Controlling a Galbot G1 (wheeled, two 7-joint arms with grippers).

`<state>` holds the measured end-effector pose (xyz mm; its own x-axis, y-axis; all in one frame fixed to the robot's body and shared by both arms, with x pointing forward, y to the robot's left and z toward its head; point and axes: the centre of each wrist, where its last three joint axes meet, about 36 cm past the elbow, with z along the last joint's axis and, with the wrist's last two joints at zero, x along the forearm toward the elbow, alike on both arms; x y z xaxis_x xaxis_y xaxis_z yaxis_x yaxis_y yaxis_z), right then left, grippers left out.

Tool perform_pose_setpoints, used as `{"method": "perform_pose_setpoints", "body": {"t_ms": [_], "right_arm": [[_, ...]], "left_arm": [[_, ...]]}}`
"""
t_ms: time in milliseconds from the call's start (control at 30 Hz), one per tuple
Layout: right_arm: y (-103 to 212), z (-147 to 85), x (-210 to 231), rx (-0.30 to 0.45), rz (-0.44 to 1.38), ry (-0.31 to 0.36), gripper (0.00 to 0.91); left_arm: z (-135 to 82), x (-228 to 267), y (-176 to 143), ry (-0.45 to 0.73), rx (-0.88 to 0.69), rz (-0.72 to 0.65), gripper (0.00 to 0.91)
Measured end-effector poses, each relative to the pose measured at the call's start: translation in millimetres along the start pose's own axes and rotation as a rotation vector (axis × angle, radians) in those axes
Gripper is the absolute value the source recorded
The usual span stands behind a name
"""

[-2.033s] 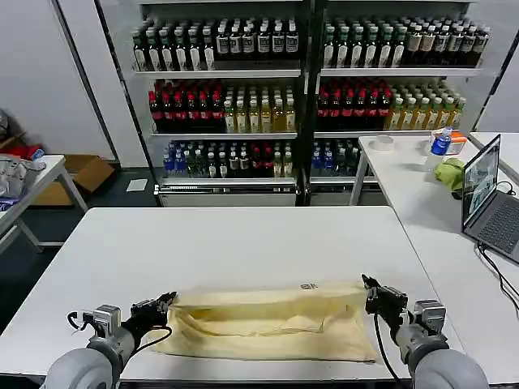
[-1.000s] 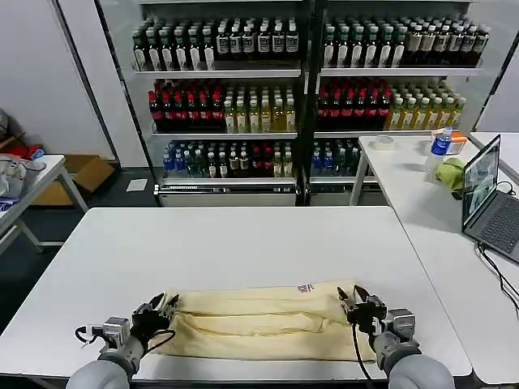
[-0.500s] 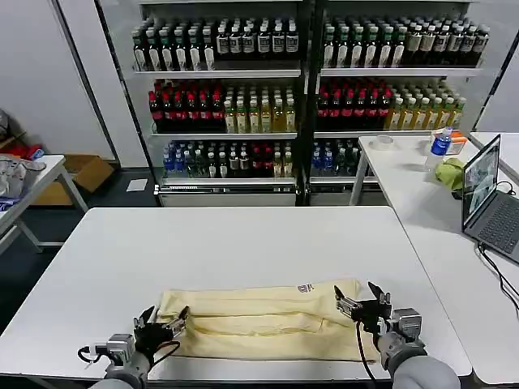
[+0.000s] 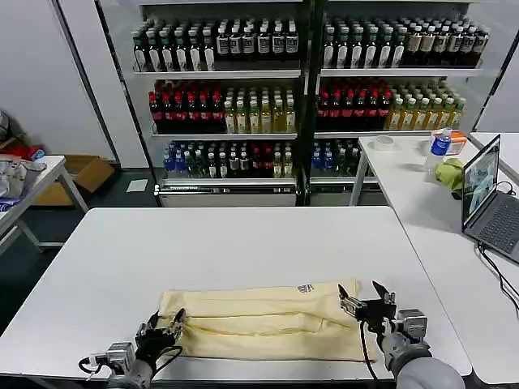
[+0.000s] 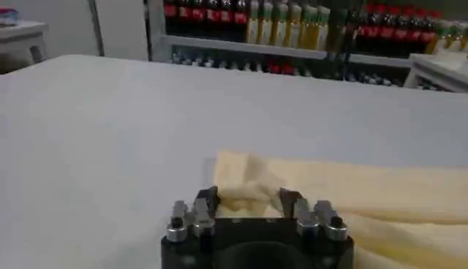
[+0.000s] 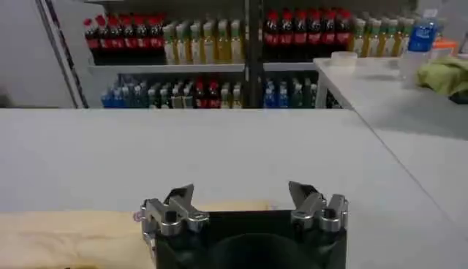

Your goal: Fold and organize the clothes.

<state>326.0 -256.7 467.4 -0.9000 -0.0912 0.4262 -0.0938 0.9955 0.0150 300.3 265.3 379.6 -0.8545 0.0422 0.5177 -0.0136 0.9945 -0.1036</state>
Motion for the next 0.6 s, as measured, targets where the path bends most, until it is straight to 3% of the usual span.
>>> {"method": "perform_pose_setpoints", "body": {"t_ms": [600], "right_arm": [[-3.8, -6.8, 1.6, -0.012, 0.013, -0.017, 0.907]], "left_arm": [[-5.6, 4.0, -3.0, 0.006, 0.183, 0.033, 0.010]]}}
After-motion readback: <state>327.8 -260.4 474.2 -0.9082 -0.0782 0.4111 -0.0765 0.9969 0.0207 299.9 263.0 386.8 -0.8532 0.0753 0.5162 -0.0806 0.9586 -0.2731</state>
